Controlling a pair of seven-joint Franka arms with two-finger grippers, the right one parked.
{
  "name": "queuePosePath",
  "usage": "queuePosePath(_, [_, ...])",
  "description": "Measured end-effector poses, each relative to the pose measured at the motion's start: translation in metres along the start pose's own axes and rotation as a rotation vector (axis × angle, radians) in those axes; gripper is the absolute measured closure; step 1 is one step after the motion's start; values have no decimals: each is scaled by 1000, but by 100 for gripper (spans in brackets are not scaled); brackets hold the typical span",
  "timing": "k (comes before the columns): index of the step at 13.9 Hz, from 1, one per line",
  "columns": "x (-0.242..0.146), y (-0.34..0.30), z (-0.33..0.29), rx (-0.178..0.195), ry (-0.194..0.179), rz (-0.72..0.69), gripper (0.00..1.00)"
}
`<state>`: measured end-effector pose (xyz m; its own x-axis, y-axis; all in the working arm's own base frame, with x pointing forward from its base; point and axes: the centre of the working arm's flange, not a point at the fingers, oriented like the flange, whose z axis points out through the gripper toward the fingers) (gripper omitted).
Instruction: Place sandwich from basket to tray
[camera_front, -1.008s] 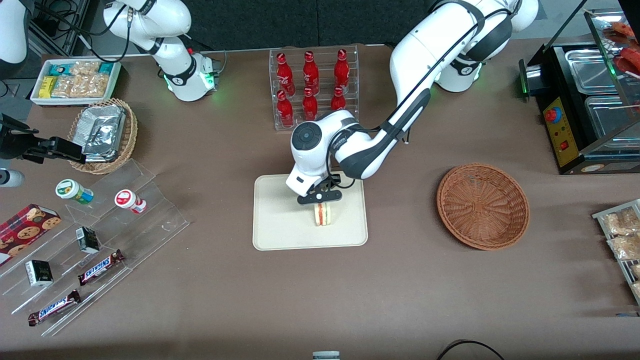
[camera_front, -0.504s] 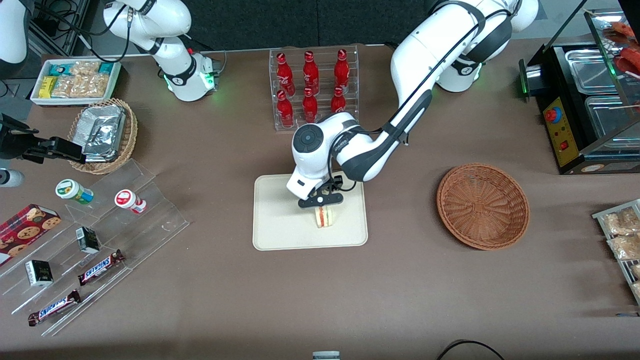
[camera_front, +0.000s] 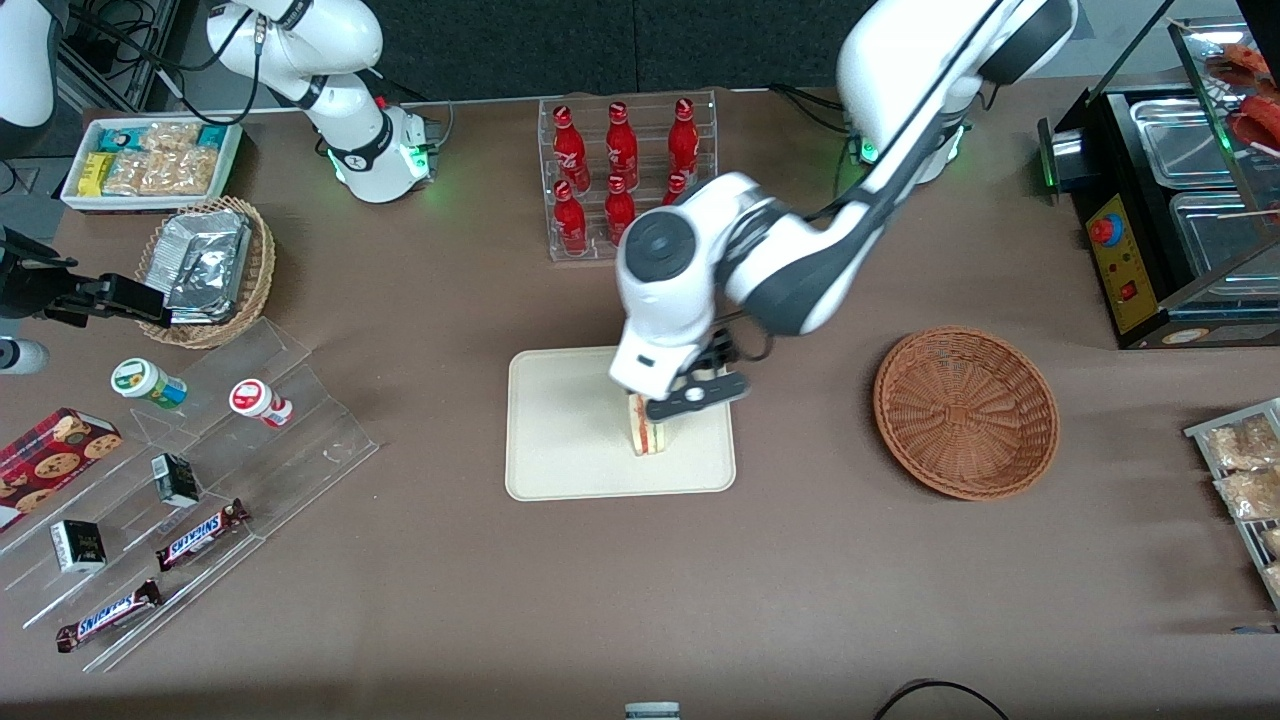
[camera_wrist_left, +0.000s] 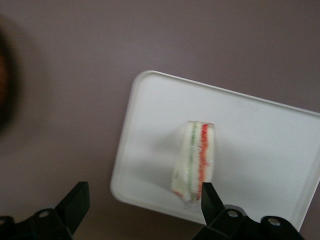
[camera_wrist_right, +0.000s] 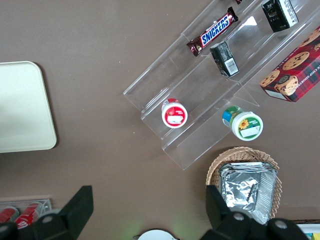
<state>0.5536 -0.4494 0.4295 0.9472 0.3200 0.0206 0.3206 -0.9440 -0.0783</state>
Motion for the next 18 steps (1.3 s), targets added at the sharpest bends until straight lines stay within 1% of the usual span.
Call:
queuePosePath(1, [11, -20, -21, 9, -8, -12, 1])
queuePosePath(2, [21, -40, -39, 19, -23, -11, 1])
queuePosePath(4, [39, -81, -70, 34, -63, 9, 1])
queuePosePath(6, [61, -131, -98, 30, -100, 46, 1])
queuePosePath(9, [84, -210, -125, 3, -132, 107, 1])
queuePosePath(11, [85, -251, -133, -17, -147, 149, 1])
queuePosePath(14, [85, -301, -138, -33, -158, 201, 1])
queuePosePath(18, [87, -368, -144, -57, -155, 240, 1])
